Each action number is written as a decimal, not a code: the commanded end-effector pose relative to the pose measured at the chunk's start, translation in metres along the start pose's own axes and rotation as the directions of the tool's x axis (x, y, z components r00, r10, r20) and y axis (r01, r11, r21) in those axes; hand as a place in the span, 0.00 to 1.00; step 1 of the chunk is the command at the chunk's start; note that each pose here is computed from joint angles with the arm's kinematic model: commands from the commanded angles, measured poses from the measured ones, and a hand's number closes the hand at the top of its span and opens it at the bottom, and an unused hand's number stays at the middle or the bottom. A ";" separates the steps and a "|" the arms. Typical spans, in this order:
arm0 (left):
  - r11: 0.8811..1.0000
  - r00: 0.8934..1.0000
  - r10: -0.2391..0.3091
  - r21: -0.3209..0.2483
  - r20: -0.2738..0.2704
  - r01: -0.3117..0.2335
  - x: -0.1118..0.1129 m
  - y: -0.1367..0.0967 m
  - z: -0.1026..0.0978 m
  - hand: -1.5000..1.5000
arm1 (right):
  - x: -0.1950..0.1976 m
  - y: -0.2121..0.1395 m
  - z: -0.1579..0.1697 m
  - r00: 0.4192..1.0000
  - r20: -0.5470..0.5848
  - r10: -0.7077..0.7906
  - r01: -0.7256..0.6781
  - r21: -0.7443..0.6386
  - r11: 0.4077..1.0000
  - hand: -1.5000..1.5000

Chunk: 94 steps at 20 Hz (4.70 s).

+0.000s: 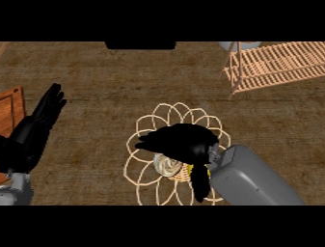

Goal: Pick the cupcake from the placemat and place it in the tiered shelf

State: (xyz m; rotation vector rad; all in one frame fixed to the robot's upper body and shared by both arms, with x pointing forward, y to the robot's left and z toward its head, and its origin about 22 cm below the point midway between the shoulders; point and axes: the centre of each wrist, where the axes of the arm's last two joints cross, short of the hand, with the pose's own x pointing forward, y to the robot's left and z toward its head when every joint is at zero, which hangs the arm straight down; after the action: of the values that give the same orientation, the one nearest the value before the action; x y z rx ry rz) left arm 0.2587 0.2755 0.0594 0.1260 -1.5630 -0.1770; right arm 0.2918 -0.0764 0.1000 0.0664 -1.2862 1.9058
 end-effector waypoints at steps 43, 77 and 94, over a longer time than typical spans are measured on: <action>1.000 1.000 0.003 0.001 0.002 -0.003 0.004 0.018 0.003 0.50 | -0.074 0.081 -0.054 0.972 -0.192 0.133 -0.109 0.128 0.986 0.00; 0.998 1.000 -0.018 0.058 -0.015 0.018 -0.006 0.023 0.020 0.50 | 0.013 0.009 0.119 0.832 -0.369 -0.413 -0.230 -0.908 0.350 1.00; 1.000 1.000 -0.001 0.006 0.009 0.001 0.001 0.015 0.010 0.50 | 0.024 -0.085 0.150 0.834 -0.228 -0.502 -0.176 -0.973 0.150 1.00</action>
State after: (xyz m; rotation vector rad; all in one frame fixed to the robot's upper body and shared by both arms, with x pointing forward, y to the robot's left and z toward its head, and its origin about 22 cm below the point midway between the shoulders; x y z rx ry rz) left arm 0.2537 0.2807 0.0637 0.1287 -1.5688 -0.1777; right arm 0.2585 -0.1642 0.2425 -0.9660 -1.7192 0.4595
